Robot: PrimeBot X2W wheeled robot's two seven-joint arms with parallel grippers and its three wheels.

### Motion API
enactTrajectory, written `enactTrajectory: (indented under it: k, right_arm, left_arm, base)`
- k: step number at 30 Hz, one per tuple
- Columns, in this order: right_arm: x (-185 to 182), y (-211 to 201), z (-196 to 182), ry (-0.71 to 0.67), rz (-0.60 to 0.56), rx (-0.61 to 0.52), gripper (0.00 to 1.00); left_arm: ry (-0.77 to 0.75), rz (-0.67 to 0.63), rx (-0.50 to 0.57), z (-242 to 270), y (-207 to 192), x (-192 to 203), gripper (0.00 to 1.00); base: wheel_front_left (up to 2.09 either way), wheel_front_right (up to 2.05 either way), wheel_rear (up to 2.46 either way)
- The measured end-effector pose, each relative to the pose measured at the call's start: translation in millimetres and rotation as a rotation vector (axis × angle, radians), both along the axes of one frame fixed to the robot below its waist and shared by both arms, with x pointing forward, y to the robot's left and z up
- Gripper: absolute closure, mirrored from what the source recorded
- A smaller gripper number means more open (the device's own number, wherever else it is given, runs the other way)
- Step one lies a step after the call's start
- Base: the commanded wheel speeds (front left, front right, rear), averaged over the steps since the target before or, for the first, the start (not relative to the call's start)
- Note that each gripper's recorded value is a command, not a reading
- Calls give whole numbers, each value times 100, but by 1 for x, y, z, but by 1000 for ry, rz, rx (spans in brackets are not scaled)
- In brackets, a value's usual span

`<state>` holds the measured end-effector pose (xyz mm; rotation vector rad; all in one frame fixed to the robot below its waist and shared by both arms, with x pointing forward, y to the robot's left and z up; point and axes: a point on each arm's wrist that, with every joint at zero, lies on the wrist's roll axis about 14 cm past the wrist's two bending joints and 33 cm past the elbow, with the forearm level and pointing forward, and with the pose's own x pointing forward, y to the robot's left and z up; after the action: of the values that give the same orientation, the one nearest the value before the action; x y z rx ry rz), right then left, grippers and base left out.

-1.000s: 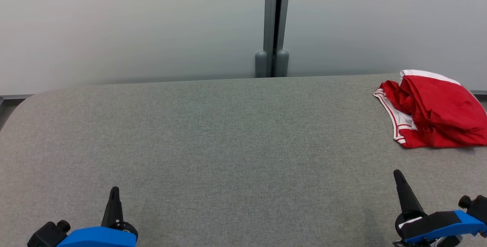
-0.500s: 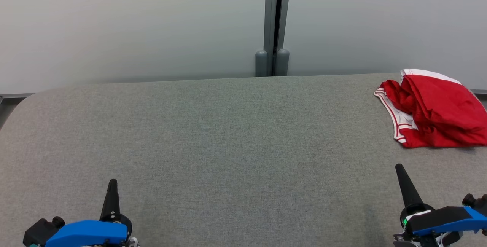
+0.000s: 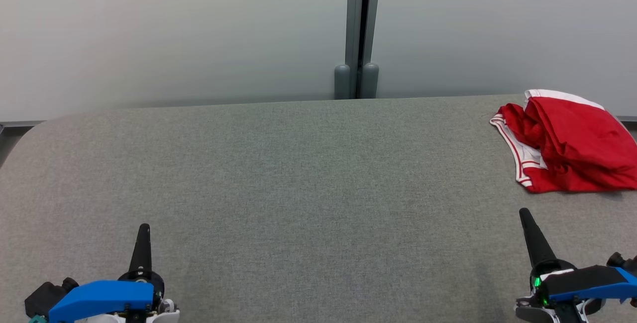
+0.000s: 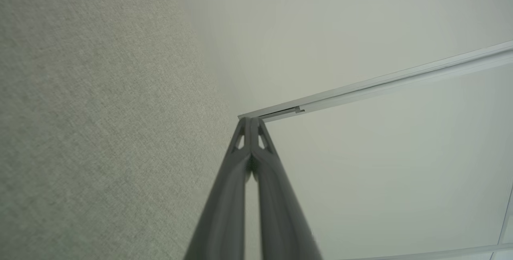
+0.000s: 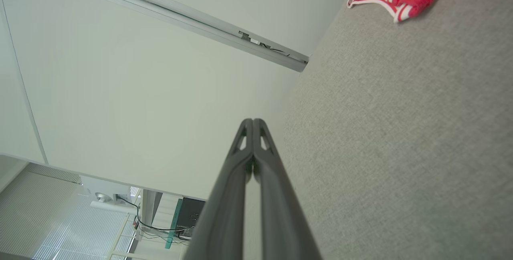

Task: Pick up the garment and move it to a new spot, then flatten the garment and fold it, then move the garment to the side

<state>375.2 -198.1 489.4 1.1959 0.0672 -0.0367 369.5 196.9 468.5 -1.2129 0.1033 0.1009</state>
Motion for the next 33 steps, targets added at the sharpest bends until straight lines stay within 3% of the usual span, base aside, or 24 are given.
enactTrajectory:
  k: [33]
  right_arm:
    - [9, -1, 11, -44, -16, 268, 100]
  left_arm:
    - [-83, 6, -258, 24, 2, 13, 100]
  base:
    - [0, 0, 0]
